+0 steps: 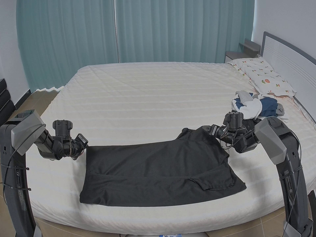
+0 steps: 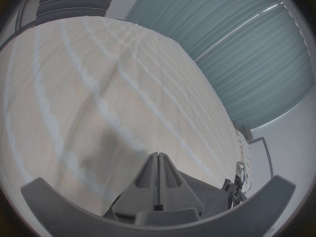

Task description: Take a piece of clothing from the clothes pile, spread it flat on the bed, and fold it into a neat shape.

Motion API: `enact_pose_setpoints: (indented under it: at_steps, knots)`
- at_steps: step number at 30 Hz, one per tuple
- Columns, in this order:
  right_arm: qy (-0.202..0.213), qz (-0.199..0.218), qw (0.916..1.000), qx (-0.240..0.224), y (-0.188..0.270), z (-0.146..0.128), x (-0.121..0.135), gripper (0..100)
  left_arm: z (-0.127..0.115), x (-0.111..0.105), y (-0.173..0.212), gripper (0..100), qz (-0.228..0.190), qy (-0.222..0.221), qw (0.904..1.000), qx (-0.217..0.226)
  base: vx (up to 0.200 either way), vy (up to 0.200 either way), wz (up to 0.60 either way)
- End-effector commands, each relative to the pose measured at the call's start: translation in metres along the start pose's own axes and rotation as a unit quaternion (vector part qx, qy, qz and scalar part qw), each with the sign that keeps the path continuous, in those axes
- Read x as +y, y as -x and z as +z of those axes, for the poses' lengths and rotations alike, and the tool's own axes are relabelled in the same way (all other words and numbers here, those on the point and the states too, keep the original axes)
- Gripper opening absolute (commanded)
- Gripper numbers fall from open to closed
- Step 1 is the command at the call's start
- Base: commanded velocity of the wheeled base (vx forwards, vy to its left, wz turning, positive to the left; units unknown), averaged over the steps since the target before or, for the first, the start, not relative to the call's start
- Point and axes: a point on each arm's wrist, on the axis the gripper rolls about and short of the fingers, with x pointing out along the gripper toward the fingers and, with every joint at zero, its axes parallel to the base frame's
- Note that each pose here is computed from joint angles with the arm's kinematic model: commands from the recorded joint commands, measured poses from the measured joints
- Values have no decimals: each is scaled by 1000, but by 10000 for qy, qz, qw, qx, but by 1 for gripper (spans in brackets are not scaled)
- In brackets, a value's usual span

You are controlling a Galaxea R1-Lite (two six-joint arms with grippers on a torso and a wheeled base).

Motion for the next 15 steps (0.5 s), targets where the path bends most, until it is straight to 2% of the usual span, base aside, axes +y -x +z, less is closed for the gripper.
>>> enact_pose_setpoints:
  at_steps: [1, 7, 15]
  knots:
    - [-15, 2, 10000, 0, -8, -7, -3, 0, 0, 0, 0, 0, 6, 5, 10000, 4, 0, 0, 0]
    - [-70, -44, 9999, 80, -6, -7, -4, 0, 0, 0, 0, 0, -6, 2, 10000, -6, 0, 0, 0]
    - [-261, -9, 9996, 104, 19, 10, -1, 0, 1, -1, 0, 0, -22, 6, 10000, -22, 0, 0, 0]
